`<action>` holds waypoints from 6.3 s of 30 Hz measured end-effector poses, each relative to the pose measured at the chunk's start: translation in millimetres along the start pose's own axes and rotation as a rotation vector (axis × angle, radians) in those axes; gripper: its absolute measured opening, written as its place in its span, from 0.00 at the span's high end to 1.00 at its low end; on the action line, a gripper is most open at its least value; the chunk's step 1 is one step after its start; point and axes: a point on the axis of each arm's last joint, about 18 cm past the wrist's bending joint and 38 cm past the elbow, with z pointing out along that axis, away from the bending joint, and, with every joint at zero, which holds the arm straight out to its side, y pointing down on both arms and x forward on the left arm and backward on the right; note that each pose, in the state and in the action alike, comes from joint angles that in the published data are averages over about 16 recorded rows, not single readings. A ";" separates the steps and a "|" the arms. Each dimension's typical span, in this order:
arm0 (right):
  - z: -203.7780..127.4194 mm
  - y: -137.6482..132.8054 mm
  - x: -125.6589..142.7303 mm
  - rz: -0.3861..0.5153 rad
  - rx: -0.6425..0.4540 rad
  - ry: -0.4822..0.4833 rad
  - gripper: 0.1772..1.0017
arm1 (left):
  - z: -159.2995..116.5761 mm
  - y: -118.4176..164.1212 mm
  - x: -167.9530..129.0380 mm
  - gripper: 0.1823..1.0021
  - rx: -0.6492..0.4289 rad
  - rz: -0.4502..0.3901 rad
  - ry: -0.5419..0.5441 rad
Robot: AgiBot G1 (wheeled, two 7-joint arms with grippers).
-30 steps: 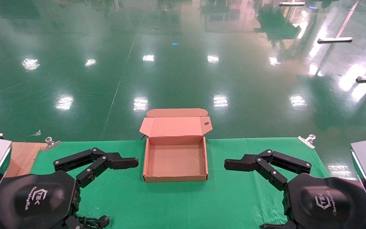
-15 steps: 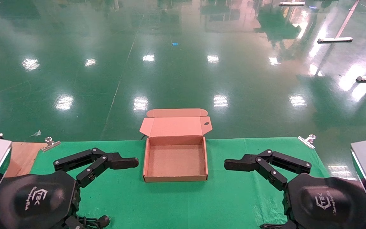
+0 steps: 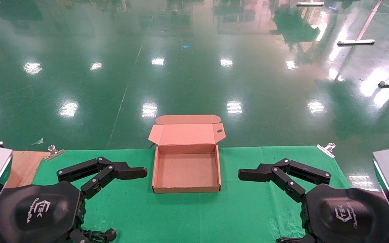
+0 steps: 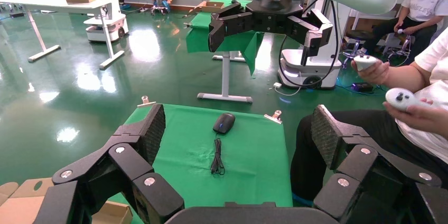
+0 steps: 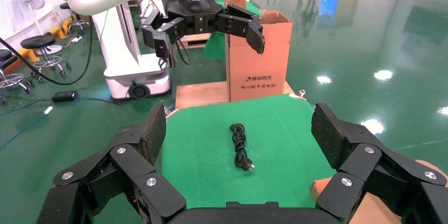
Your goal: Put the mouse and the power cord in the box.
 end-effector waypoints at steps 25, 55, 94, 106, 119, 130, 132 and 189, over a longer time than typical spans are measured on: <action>22.5 80.1 31.9 -0.236 -0.673 -0.105 0.00 | -13.9 68.7 -26.9 0.00 -0.291 0.078 -0.021; -0.9 231.1 111.5 -0.460 -1.342 -0.134 0.00 | -55.3 229.5 -106.8 0.00 -1.068 0.231 0.016; 4.9 248.8 130.0 -0.474 -1.293 -0.187 0.15 | -71.9 249.2 -117.6 0.14 -1.140 0.255 -0.040; 2.7 248.4 127.7 -0.471 -1.291 -0.200 0.45 | -73.6 252.3 -115.1 0.43 -1.139 0.243 -0.047; 2.2 245.9 125.9 -0.466 -1.284 -0.200 0.78 | -72.4 244.5 -117.5 0.75 -1.115 0.241 -0.053; 7.5 218.2 134.4 -0.486 -1.218 -0.155 0.91 | -65.2 201.9 -137.2 0.83 -1.050 0.315 -0.043; 10.0 206.8 138.5 -0.499 -1.198 -0.141 0.92 | -63.1 190.3 -142.7 0.83 -1.037 0.338 -0.041; 173.4 -36.7 215.5 -0.903 -0.894 -0.040 0.93 | 123.6 61.1 -236.5 0.83 -0.856 0.905 -0.084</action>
